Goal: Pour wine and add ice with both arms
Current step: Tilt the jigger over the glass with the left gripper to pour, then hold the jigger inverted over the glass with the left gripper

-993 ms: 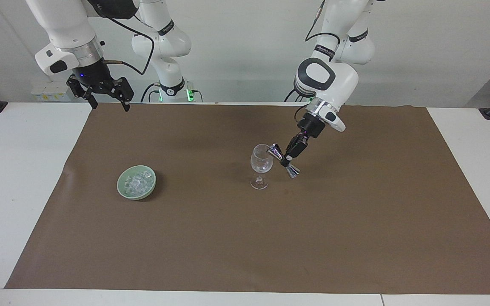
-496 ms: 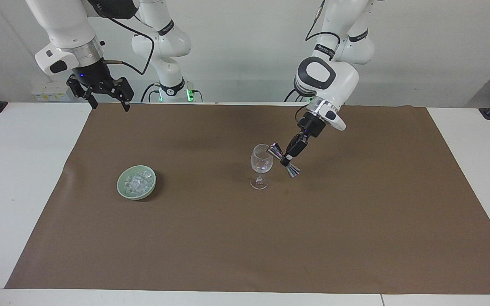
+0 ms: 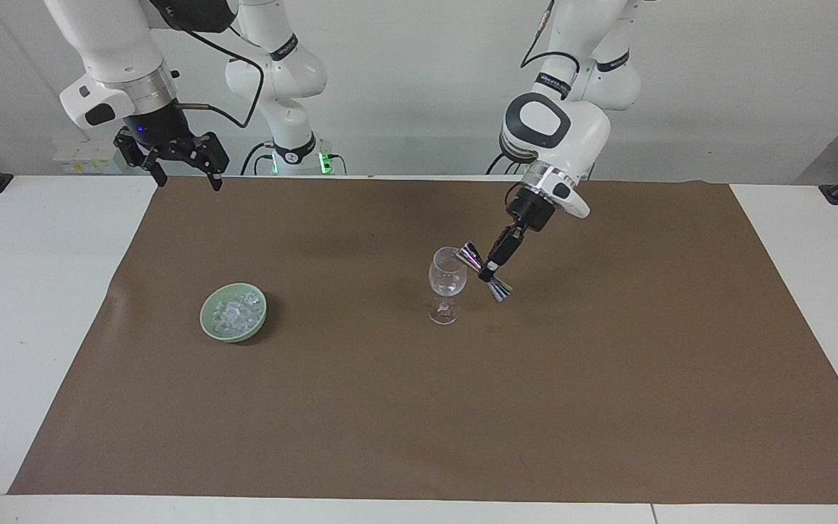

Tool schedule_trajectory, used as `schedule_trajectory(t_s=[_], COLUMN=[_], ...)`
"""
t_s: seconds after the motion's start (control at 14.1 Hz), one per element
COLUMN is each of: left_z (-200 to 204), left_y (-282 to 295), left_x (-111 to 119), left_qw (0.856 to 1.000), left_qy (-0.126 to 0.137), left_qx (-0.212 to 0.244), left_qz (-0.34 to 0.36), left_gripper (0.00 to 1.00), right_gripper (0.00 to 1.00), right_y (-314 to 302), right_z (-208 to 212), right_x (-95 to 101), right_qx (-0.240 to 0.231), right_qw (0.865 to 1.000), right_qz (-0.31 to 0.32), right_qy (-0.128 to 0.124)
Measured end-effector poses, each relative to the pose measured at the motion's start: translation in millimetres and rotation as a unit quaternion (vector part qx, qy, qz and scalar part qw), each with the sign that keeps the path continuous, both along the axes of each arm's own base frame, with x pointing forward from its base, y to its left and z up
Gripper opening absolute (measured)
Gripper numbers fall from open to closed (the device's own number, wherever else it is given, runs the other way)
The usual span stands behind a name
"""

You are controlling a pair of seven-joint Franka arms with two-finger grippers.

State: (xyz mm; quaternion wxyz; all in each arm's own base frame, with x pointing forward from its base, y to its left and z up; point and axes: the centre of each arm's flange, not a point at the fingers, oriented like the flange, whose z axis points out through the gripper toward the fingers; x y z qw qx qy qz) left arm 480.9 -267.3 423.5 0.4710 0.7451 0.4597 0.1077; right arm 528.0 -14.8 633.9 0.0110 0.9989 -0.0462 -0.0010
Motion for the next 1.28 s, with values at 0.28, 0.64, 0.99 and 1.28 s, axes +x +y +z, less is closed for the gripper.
schedule_trajectory(t_s=[0.28,0.64,0.99,1.28], left_z=[2,6,9,13], left_y=[-2,-3,-3,-4], left_x=[-1,0,1,3], left_qw=[1.000,0.999,0.997,0.996], left_qy=[-0.011,-0.029,-0.047,-0.057], left_qx=[0.012,0.028,0.049,0.058], left_qz=[-0.004,-0.016,-0.031,-0.038], left_gripper=[0.21,0.21,0.21,0.21], right_gripper=[1.00,1.00,1.00,1.00], right_y=[0,0,0,0], right_z=[0,0,0,0], right_x=[0.0,0.0,0.0,0.0], right_qx=[0.000,0.000,0.000,0.000], right_qw=[1.000,1.000,1.000,1.000], right_qz=[0.000,0.000,0.000,0.000], right_qy=[0.000,0.000,0.000,0.000])
